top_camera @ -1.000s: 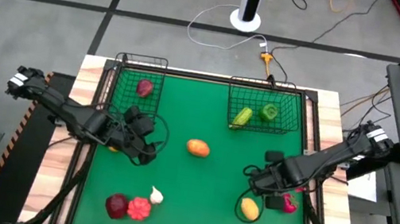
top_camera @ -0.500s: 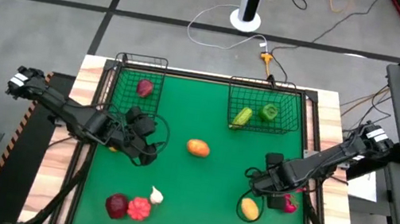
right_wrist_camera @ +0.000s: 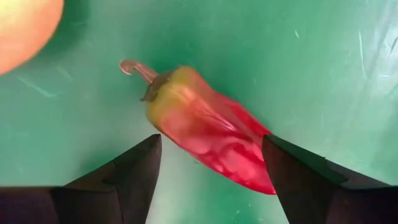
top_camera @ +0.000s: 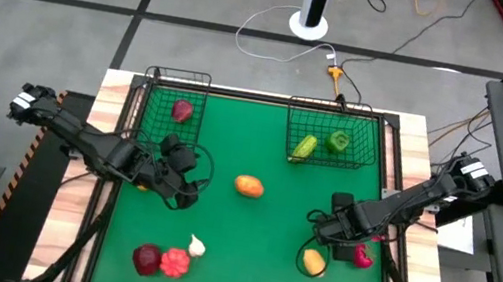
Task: Sort produce into baskets
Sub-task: Put the red chili pepper into the right wire basket, then put the right yellow lemon into the left wire basket
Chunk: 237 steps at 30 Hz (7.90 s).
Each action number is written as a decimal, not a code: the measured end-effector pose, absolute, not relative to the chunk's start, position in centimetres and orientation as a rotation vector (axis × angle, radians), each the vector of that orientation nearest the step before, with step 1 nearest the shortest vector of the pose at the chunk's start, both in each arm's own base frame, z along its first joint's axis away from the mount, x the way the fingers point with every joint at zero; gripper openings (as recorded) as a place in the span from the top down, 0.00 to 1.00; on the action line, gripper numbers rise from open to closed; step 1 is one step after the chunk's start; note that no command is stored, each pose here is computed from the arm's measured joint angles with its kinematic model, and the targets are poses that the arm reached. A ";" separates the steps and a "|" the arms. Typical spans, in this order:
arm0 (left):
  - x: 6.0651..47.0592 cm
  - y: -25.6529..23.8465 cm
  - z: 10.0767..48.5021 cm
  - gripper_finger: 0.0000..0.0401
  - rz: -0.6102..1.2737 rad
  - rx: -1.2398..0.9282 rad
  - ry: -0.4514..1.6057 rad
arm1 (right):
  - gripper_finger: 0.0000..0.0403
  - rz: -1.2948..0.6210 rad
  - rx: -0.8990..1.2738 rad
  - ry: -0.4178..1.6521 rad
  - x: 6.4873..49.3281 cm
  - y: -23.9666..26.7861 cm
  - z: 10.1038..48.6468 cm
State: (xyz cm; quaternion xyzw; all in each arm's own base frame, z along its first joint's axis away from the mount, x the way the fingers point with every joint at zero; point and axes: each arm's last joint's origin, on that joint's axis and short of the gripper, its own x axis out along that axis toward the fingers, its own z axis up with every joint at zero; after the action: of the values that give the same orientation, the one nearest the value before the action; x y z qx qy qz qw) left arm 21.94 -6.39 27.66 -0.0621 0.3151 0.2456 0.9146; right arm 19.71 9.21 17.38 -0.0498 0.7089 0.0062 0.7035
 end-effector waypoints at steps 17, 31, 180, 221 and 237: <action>22.0 -6.4 27.8 0.20 0.512 -0.105 0.629 | 0.52 -0.060 -0.008 1.521 20.7 7.4 16.5; 22.1 -6.4 27.8 0.20 0.513 -0.105 0.628 | 0.74 -0.057 0.039 1.531 20.9 6.9 16.5; 32.1 -10.8 26.9 0.20 0.118 0.229 0.562 | 0.54 -0.238 0.520 1.199 19.9 -0.9 30.5; 50.8 -12.2 15.6 0.20 -0.436 0.540 0.368 | 0.51 -0.264 0.598 1.058 15.9 5.2 32.8; 51.9 -12.3 12.6 0.20 -0.471 0.483 0.269 | 0.51 -0.275 0.594 1.068 16.2 5.3 32.6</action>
State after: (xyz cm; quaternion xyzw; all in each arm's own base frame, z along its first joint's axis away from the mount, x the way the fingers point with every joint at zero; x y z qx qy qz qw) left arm 51.86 -12.30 12.63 0.2363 0.1317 -0.2303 0.9348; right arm 16.18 5.26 32.60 0.2778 0.4996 -0.1285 0.8104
